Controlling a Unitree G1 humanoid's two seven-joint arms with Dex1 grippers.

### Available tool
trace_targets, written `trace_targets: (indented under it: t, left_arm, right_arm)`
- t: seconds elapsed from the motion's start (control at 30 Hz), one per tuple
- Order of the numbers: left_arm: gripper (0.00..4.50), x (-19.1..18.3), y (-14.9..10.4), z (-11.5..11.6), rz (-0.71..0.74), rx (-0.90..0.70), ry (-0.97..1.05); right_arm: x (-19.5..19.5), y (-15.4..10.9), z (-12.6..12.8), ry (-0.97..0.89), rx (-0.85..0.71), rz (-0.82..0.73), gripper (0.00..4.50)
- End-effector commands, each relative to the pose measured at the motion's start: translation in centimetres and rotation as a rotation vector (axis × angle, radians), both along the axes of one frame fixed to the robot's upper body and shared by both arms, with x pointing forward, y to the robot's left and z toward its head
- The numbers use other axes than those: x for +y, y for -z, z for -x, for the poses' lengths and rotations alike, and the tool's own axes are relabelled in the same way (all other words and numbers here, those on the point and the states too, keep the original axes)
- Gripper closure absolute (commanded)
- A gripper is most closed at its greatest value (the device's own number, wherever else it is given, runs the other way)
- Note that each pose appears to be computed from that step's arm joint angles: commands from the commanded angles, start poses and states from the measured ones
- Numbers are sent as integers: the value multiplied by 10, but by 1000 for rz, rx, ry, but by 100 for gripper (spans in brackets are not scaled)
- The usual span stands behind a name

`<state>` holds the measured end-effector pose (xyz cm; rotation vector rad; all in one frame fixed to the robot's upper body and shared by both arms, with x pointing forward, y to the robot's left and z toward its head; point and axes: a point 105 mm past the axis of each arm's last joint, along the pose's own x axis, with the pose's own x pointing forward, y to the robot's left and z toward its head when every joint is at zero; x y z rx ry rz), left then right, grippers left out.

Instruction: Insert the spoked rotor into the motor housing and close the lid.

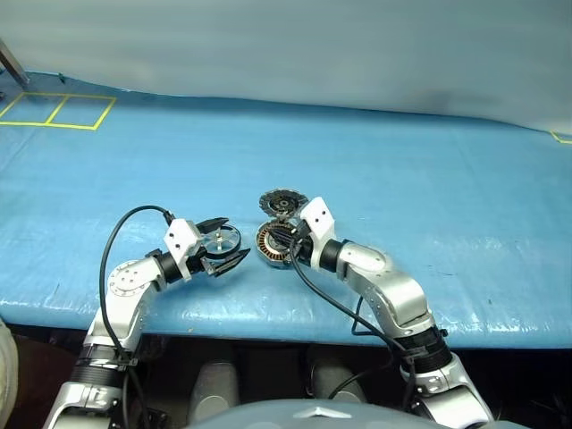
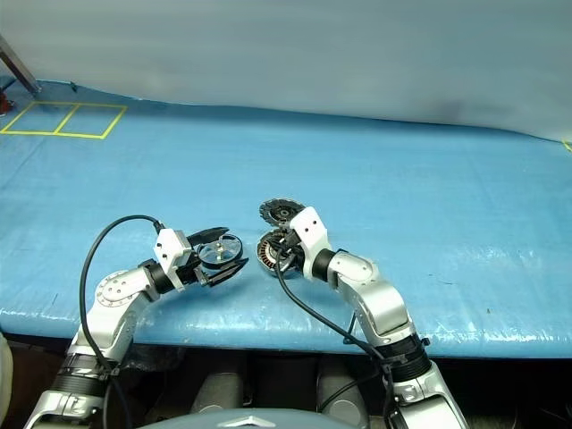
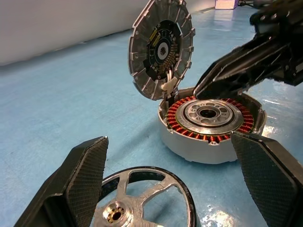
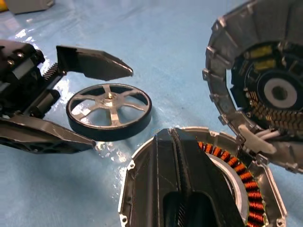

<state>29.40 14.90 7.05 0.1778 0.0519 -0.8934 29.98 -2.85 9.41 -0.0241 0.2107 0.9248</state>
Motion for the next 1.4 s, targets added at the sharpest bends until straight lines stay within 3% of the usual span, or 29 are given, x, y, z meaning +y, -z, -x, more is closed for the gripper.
trace_targets:
  t: [0.03,0.73,1.07,1.23,1.4]
  left_arm:
    - [0,3,-13,-1,0,-9,-19]
    - [0,23,-5,-9,-13,236,-103]
    - [0,24,0,-7,-3,250,-115]
    - [0,23,-15,-11,98,205,-128]
    - [0,25,-22,-13,111,176,-143]
  right_arm:
    - [0,-17,4,-10,-51,-32,445]
    - [-3,-13,10,21,-43,-42,445]
    - [-4,-11,9,28,-41,-34,445]
    - [-3,-10,10,22,-36,-31,445]
    - [-3,-9,10,20,-35,-26,445]
